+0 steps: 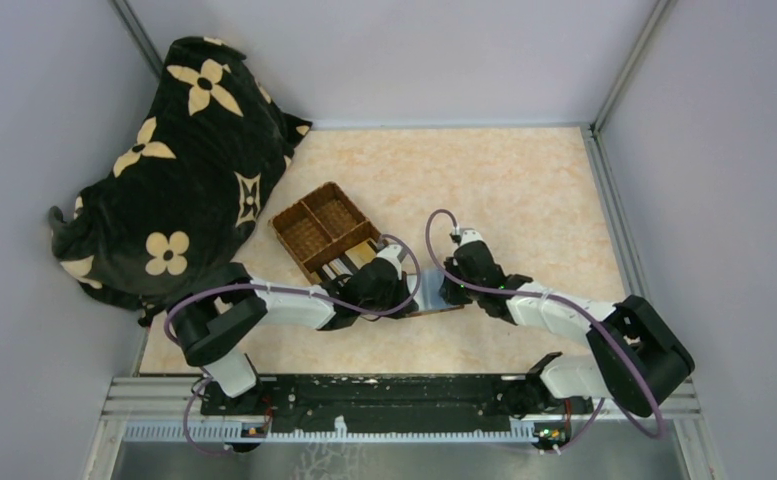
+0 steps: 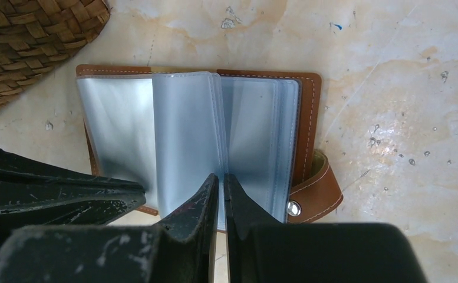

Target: Take the credit cards out of the card holder

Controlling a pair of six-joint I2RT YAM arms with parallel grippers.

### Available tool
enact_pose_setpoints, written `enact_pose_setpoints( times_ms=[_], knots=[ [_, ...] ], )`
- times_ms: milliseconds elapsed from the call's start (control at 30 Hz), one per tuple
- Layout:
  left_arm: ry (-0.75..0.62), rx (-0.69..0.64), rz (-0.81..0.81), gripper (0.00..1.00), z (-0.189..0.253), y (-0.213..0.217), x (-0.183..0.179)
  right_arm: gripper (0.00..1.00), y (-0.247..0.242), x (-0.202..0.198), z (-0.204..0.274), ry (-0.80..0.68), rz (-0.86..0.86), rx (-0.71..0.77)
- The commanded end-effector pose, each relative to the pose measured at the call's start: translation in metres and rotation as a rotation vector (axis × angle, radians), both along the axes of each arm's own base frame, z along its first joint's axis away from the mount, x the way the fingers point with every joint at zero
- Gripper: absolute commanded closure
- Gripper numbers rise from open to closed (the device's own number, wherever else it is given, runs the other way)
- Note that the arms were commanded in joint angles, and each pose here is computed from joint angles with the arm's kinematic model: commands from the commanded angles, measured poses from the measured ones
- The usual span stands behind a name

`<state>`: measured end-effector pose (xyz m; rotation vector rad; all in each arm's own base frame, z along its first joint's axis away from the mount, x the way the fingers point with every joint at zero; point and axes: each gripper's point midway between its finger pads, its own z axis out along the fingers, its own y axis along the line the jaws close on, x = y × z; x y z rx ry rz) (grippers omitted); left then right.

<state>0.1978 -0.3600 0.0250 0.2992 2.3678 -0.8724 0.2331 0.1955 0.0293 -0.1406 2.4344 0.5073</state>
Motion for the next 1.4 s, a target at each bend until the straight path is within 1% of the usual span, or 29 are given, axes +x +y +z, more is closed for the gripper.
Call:
enact_pose_setpoints(
  times_ms=[0, 167, 367, 900, 1067, 1200, 1367],
  knots=[
    [0.07, 0.091, -0.014, 1.0, -0.032, 0.019, -0.016, 0.91, 0.003, -0.001, 0.002, 0.015, 0.005, 0.046],
    [0.076, 0.09, -0.017, 1.0, -0.035, 0.019, -0.017, 0.91, -0.001, 0.004, 0.014, -0.003, 0.003, 0.088],
    [0.086, 0.083, -0.022, 1.0, -0.037, 0.018, -0.019, 0.91, -0.016, 0.007, 0.018, -0.001, -0.052, 0.079],
    [0.091, 0.084, -0.027, 1.0, -0.039, 0.018, -0.02, 0.91, -0.033, 0.005, 0.001, 0.037, -0.099, 0.055],
    [0.092, 0.083, -0.029, 1.0, -0.039, 0.017, -0.02, 0.91, -0.032, 0.004, -0.004, 0.049, -0.093, 0.057],
    [0.093, 0.082, -0.029, 1.0, -0.038, 0.017, -0.02, 0.91, -0.023, -0.002, -0.012, 0.083, -0.054, 0.093],
    [0.092, 0.085, -0.029, 1.0, -0.039, 0.018, -0.021, 0.86, -0.007, -0.009, -0.018, 0.122, -0.002, 0.164]
  ],
)
